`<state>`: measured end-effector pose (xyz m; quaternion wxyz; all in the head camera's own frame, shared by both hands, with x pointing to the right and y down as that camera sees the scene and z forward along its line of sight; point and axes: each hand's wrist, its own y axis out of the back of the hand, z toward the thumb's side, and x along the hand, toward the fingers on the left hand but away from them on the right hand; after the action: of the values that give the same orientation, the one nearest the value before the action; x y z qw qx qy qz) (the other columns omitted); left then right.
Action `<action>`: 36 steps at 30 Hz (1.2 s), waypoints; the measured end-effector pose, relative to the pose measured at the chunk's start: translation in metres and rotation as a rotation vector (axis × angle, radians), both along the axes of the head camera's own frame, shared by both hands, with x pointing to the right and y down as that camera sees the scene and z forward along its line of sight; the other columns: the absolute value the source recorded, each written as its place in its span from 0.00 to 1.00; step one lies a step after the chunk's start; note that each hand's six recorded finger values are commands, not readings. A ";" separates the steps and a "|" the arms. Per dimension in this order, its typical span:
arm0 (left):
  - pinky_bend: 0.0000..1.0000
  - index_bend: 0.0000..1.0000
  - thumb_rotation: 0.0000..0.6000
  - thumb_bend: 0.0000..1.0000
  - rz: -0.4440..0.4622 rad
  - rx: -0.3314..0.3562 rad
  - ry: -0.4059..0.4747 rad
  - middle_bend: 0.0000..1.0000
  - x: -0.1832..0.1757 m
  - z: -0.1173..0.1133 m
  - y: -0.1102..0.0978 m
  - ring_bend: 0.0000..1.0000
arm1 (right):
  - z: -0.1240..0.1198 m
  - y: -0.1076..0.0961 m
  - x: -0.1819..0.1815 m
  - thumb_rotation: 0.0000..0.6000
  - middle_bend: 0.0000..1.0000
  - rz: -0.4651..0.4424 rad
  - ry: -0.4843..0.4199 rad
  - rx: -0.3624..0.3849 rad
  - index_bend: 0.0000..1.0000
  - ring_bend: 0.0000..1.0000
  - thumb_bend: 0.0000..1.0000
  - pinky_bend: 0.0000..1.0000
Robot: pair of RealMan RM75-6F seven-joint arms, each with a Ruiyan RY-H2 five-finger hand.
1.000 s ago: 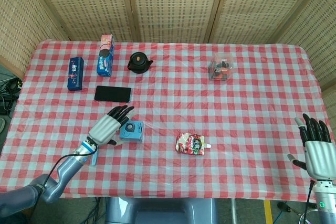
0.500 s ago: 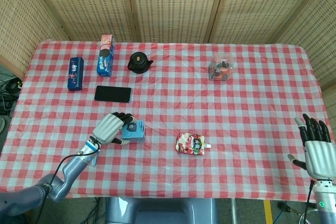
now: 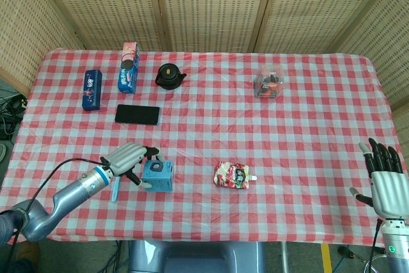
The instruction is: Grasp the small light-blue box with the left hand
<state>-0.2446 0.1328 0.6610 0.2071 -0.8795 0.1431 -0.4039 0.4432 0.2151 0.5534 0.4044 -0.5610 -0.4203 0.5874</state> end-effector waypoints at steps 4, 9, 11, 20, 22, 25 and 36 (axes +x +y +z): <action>0.48 0.58 1.00 0.10 0.035 -0.115 -0.076 0.44 0.004 0.011 0.000 0.44 | 0.000 0.000 0.000 1.00 0.00 0.000 0.000 0.001 0.08 0.00 0.00 0.00; 0.43 0.52 1.00 0.08 0.027 -0.180 -0.099 0.37 0.011 0.024 0.003 0.39 | 0.001 0.000 0.001 1.00 0.00 0.003 0.002 -0.001 0.08 0.00 0.00 0.00; 0.25 0.32 1.00 0.04 0.022 -0.188 -0.105 0.17 0.012 0.031 0.003 0.19 | 0.001 0.000 0.001 1.00 0.00 0.003 0.002 -0.002 0.08 0.00 0.00 0.00; 0.00 0.00 1.00 0.00 -0.054 -0.056 -0.066 0.00 0.014 0.048 -0.015 0.00 | 0.001 0.001 0.000 1.00 0.00 0.000 0.002 -0.004 0.08 0.00 0.00 0.00; 0.00 0.00 1.00 0.00 -0.082 -0.018 -0.048 0.00 0.015 0.047 -0.021 0.00 | 0.001 0.001 0.000 1.00 0.00 0.000 0.002 -0.004 0.08 0.00 0.00 0.00; 0.00 0.00 1.00 0.00 -0.115 0.025 -0.019 0.00 0.014 0.040 -0.028 0.00 | 0.000 0.002 0.000 1.00 0.00 0.001 0.001 -0.001 0.08 0.00 0.00 0.00; 0.00 0.00 1.00 0.00 -0.206 0.282 0.052 0.00 -0.033 -0.021 -0.054 0.00 | -0.002 0.003 -0.002 1.00 0.00 -0.006 -0.011 0.000 0.08 0.00 0.00 0.00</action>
<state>-0.2775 0.0788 0.6396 0.2822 -0.8325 0.2930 -0.3762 0.4417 0.2177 0.5515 0.4042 -0.5653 -0.4208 0.5831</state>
